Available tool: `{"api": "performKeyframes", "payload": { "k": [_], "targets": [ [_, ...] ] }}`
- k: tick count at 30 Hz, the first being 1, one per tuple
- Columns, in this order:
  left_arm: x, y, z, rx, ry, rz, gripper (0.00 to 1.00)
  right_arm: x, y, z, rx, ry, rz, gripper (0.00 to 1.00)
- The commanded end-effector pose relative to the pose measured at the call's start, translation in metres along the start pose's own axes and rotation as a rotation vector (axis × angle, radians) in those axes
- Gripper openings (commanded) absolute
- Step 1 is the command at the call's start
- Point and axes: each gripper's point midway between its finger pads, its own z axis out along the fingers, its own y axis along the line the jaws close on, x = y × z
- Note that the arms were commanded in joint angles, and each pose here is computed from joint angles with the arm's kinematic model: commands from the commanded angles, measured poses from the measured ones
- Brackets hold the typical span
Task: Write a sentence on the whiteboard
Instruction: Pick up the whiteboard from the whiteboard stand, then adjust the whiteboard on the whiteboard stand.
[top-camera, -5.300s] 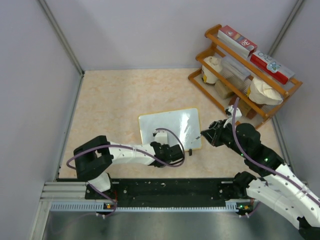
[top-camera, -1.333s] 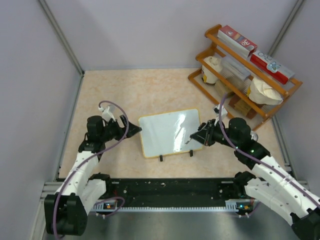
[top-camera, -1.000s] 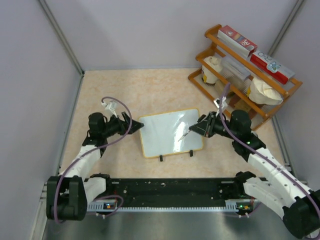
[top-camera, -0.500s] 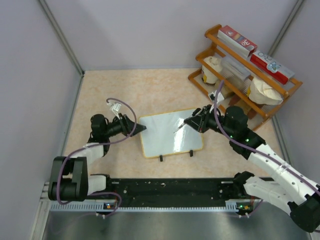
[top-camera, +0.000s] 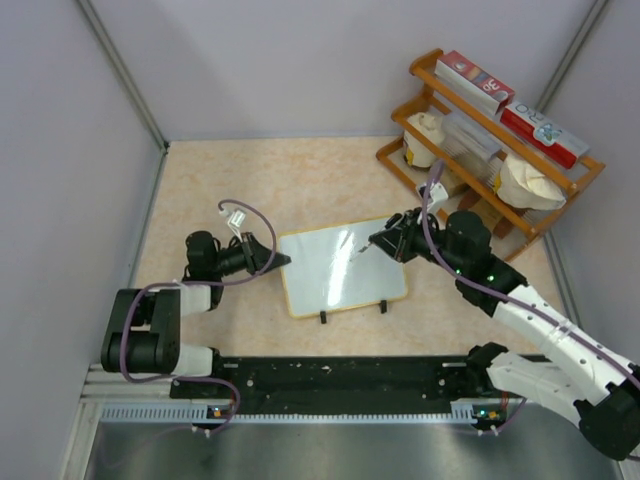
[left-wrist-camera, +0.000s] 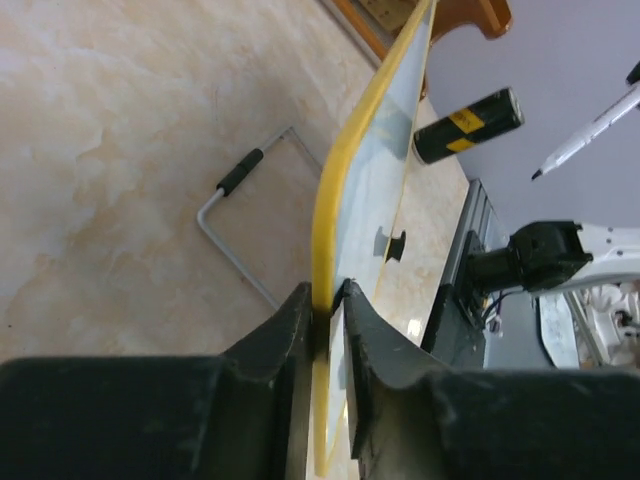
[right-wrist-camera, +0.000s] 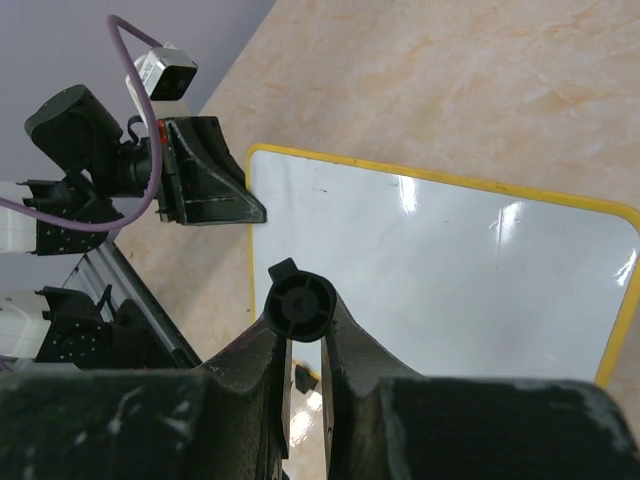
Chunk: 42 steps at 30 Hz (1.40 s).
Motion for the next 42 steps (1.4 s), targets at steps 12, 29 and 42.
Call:
{"api": "performKeyframes", "payload": {
  "k": [12, 29, 42],
  "targets": [
    [0.005, 0.001, 0.006, 0.014, 0.021, 0.032, 0.0, -0.03, 0.017, -0.014, -0.04, -0.119, -0.058, 0.0],
    [0.04, -0.019, 0.058, 0.077, 0.109, 0.053, 0.0, -0.029, 0.013, -0.027, -0.017, -0.144, -0.076, 0.0],
    [0.033, -0.023, 0.049, 0.062, 0.112, 0.115, 0.0, -0.027, 0.01, -0.033, 0.001, -0.141, -0.096, 0.0]
  ]
}}
